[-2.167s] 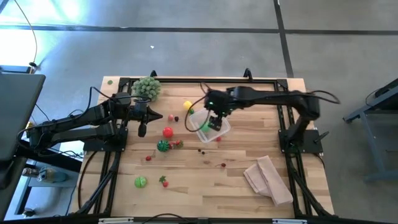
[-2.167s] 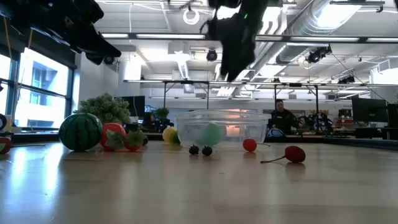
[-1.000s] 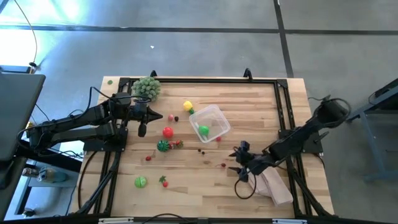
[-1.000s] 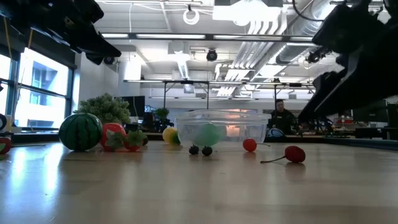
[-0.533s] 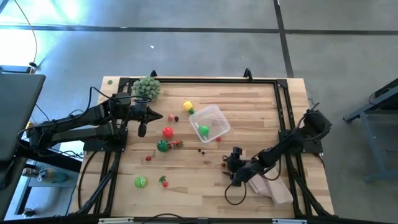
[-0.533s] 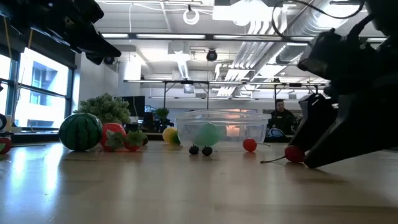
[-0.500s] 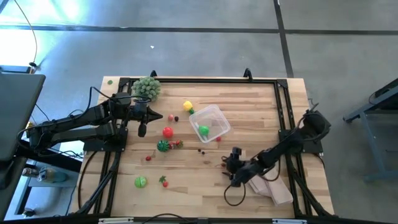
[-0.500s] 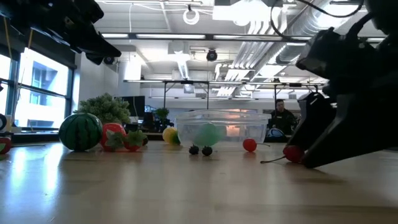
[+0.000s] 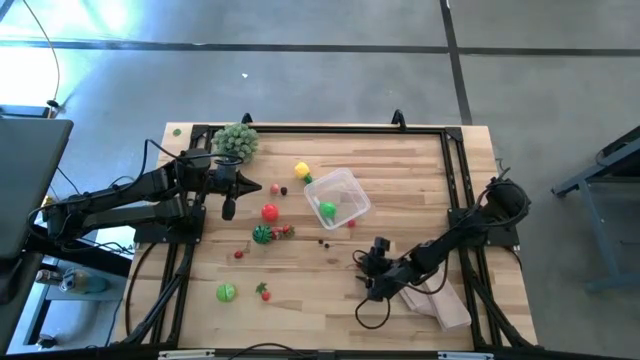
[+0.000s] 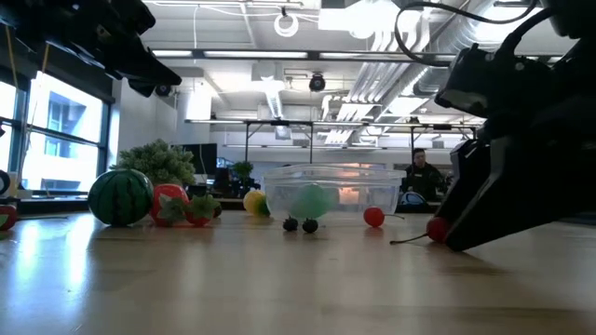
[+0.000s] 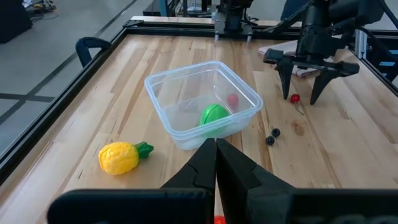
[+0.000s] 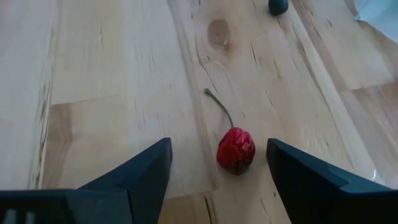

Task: Pick and placing Produce into tupperware
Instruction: Put the red cherry into the transparent bin

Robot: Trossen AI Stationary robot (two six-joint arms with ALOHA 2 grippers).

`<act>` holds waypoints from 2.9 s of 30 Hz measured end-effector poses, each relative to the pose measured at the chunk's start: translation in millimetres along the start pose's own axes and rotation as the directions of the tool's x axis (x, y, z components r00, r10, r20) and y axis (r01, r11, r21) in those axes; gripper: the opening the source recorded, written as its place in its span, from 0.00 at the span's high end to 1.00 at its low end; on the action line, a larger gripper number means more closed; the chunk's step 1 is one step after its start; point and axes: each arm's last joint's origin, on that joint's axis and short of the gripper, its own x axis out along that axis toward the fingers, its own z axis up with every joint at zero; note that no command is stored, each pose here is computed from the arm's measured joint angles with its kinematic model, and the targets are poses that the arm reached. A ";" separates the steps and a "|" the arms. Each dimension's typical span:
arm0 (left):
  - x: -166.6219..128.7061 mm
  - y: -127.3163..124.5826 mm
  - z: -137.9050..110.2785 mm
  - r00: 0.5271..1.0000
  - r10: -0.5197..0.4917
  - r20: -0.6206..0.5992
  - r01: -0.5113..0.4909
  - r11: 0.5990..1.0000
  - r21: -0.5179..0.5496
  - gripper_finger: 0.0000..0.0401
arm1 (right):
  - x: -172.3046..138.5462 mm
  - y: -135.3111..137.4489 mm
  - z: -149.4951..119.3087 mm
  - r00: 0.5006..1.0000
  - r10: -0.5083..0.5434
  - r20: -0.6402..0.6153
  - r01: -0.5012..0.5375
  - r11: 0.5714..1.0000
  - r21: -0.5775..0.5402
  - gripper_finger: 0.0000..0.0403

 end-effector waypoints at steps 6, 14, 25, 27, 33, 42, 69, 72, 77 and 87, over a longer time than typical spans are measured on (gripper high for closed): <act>0.0 0.0 0.0 1.000 0.000 0.000 0.000 1.000 0.000 1.00 | 0.4 0.0 -0.7 1.000 0.007 -0.009 -0.007 1.000 0.002 0.48; 0.0 0.0 0.0 1.000 0.000 0.000 0.000 1.000 0.000 1.00 | 0.6 -0.6 -1.3 1.000 -0.001 -0.009 0.001 1.000 0.018 0.58; 0.0 0.1 0.0 1.000 0.000 0.000 0.000 1.000 0.000 1.00 | 0.8 -1.3 -1.8 1.000 -0.011 -0.007 0.011 1.000 0.020 0.71; 0.0 0.1 0.0 1.000 0.000 0.000 0.000 1.000 0.000 1.00 | 0.9 -1.5 -1.9 1.000 -0.012 -0.007 0.012 1.000 0.020 0.73; 0.0 0.0 0.0 1.000 0.000 0.000 0.000 1.000 0.000 1.00 | 0.9 -1.6 -2.0 1.000 -0.014 -0.007 0.014 1.000 0.020 0.81; 0.0 0.0 0.0 1.000 0.000 0.000 0.000 1.000 0.000 1.00 | 1.0 -1.5 -1.9 1.000 -0.012 -0.003 0.012 1.000 0.023 0.88; 0.0 0.0 0.0 1.000 0.001 0.000 -0.001 1.000 0.000 1.00 | -109.2 -30.9 147.8 0.825 -0.102 0.556 0.231 0.959 -0.166 0.89; 0.0 0.1 0.0 1.000 0.001 0.000 -0.001 1.000 0.000 1.00 | -120.7 -50.9 176.8 0.815 -0.122 0.566 0.257 0.952 -0.165 0.89; 0.0 0.0 0.0 1.000 0.001 0.000 -0.001 1.000 0.000 1.00 | -119.8 -95.7 212.0 0.865 -0.166 0.473 0.254 0.959 -0.127 0.89; -0.1 0.0 0.1 1.000 0.000 0.000 0.000 1.000 0.000 1.00 | -29.0 -184.0 194.0 0.998 -0.057 0.032 0.056 0.998 0.032 0.89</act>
